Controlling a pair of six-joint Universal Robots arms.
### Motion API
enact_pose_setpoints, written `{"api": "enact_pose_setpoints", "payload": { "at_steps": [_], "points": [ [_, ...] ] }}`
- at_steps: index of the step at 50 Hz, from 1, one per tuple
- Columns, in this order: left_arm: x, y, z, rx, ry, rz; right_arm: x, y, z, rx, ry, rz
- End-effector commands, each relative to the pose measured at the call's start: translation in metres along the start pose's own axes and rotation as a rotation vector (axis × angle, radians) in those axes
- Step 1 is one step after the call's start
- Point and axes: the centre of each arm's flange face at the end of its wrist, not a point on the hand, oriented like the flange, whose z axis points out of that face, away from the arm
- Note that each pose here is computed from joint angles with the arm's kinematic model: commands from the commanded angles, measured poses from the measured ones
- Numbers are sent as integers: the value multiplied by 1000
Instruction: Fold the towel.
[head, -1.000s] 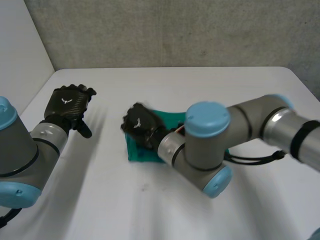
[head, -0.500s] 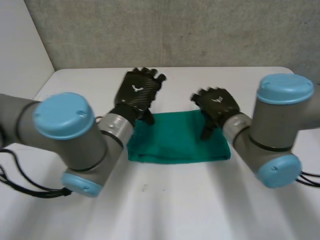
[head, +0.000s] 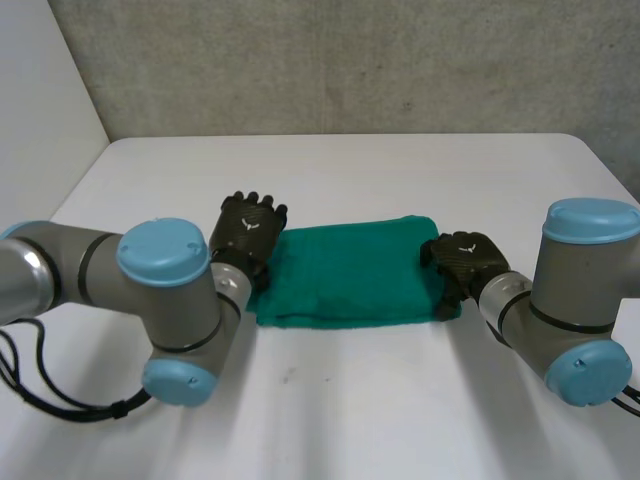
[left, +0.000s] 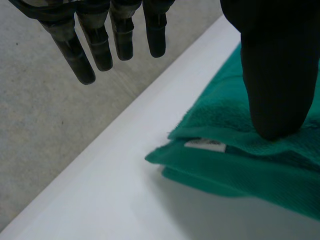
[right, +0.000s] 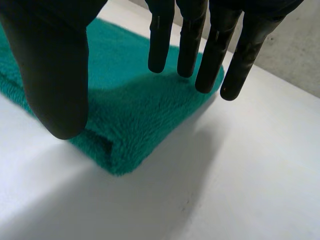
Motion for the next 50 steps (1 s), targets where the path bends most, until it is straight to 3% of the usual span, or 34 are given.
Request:
{"api": "enact_pose_setpoints", "payload": {
  "at_steps": [1,9,14,20,28,35,37,40,44,46,50],
  "points": [
    [0,3,-19,-32,16,3,-1,7,3,-17,1,2],
    [2,9,-30,-59,30,0,7,8,8,-7,34,-27],
    [-3,-2,-41,-37,27,-10,15,-2,9,14,86,-130],
    [-14,-20,-51,4,3,-73,12,-40,15,104,139,-351],
    [-33,-34,-57,27,-61,-159,-110,-91,-11,370,-69,-646],
    [-55,-29,-52,-6,-169,-175,-206,-38,-39,441,-455,-824],
    [-57,-28,-51,-8,-173,-175,-215,-25,-47,439,-531,-836],
    [-58,-30,-50,2,-177,-180,-212,-25,-47,435,-527,-821],
    [-57,-39,-48,37,-172,-186,-185,-49,-36,424,-378,-744],
    [-57,-46,-45,62,-172,-194,-148,-70,-24,401,-254,-604],
    [-50,-57,-43,98,-154,-227,-111,-87,-16,365,-187,-319]
  ]
}}
